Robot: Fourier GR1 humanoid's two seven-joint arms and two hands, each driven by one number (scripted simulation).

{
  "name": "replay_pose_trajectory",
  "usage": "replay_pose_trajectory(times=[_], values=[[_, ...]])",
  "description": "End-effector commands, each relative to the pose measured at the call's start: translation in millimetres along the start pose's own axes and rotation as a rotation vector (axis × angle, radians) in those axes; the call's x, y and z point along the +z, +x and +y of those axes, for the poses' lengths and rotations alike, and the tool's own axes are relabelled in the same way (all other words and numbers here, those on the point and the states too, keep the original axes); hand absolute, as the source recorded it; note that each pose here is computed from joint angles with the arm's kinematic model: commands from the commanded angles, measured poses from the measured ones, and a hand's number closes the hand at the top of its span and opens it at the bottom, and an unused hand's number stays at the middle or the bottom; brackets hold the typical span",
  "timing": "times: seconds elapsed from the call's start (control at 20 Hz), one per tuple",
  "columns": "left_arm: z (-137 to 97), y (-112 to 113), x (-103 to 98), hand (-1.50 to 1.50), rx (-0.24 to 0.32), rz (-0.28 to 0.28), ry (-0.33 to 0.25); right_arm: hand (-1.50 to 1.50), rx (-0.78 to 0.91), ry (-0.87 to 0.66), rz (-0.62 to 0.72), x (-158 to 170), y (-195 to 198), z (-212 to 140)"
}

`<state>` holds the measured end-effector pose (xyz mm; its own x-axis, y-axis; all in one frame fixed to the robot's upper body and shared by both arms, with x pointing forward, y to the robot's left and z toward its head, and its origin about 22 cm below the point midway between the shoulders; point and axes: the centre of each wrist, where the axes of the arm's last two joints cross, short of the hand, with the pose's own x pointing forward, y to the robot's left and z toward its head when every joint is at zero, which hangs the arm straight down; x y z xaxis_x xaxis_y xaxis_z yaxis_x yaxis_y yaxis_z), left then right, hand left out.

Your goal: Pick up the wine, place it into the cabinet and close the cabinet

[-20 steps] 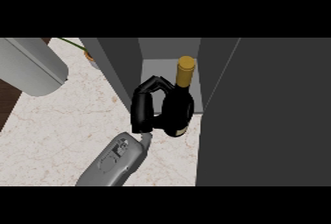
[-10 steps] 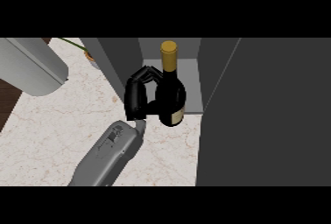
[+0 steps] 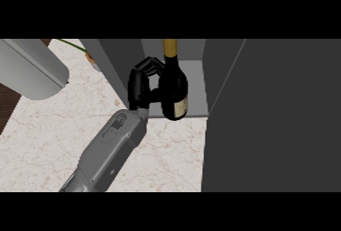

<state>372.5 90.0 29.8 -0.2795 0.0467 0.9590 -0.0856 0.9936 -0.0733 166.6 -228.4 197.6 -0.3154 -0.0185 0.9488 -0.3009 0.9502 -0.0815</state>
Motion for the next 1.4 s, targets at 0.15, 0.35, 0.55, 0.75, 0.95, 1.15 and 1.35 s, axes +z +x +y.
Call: replay_pose_trajectory(times=[0.15,0.35,0.55,0.75,0.95,1.15,1.35], values=[[-9,-4,-15,1.5,-0.046,0.03,0.021,-1.5,-0.005,0.022,-0.046,25,29,-6],[-2,-7,-29,1.5,-0.054,0.007,0.022,-1.5,-0.021,0.041,-0.051,21,22,3],[-8,2,-43,1.5,-0.116,-0.084,0.057,-1.5,-0.019,0.029,-0.059,26,10,3],[5,11,-63,1.5,-0.125,-0.098,0.081,-1.5,-0.028,0.028,-0.072,12,19,-4],[4,-12,-45,1.5,-0.119,-0.09,0.096,-1.5,-0.033,0.041,-0.048,22,8,-2],[-5,2,-60,1.5,-0.085,-0.061,0.122,-1.5,-0.048,0.063,-0.047,14,20,10],[4,-5,-60,1.5,-0.002,-0.001,0.151,-1.5,-0.044,0.054,-0.067,21,9,6]])
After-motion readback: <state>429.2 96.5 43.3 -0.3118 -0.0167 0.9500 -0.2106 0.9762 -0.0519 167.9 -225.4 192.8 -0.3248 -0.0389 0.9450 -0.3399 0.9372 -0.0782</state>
